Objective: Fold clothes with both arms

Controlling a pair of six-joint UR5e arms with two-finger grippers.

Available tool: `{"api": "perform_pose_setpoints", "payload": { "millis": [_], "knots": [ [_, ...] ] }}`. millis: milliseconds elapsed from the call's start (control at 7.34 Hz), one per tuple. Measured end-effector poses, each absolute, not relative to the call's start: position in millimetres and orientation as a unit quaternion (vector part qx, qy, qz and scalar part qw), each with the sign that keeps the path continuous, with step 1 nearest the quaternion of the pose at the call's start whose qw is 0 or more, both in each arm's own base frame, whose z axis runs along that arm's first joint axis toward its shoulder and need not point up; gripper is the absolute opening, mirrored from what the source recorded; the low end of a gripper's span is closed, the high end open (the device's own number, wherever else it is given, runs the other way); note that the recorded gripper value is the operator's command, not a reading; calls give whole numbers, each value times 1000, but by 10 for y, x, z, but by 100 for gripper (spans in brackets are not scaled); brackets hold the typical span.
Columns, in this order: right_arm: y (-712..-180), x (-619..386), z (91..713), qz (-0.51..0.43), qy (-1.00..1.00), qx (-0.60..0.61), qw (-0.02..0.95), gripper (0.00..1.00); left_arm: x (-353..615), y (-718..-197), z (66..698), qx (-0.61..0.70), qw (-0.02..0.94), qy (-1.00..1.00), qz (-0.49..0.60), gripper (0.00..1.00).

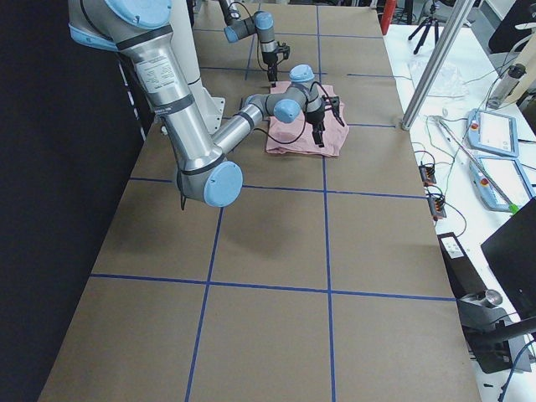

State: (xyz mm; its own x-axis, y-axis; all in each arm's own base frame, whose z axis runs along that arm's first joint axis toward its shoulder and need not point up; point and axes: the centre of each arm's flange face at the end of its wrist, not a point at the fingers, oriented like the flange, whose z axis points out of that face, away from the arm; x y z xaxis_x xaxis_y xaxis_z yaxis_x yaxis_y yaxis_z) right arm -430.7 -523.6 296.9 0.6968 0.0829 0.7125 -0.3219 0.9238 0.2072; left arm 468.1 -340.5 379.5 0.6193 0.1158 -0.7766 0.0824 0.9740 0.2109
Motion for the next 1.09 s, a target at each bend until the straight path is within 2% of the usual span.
{"api": "perform_pose_setpoints", "payload": {
  "millis": [545, 817, 1090],
  "knots": [
    [-5236, -4307, 2971, 112, -373, 160, 907, 100, 4603, -3459, 3808, 131, 892, 431, 35, 0],
    [-5241, -4313, 2984, 112, -373, 160, 907, 100, 4321, -3902, 3914, 177, 896, 403, 62, 0],
    [-5236, -4318, 2993, 112, -372, 159, 908, 100, 4026, -4721, 4040, 225, 903, 360, 69, 0]
  ]
}}
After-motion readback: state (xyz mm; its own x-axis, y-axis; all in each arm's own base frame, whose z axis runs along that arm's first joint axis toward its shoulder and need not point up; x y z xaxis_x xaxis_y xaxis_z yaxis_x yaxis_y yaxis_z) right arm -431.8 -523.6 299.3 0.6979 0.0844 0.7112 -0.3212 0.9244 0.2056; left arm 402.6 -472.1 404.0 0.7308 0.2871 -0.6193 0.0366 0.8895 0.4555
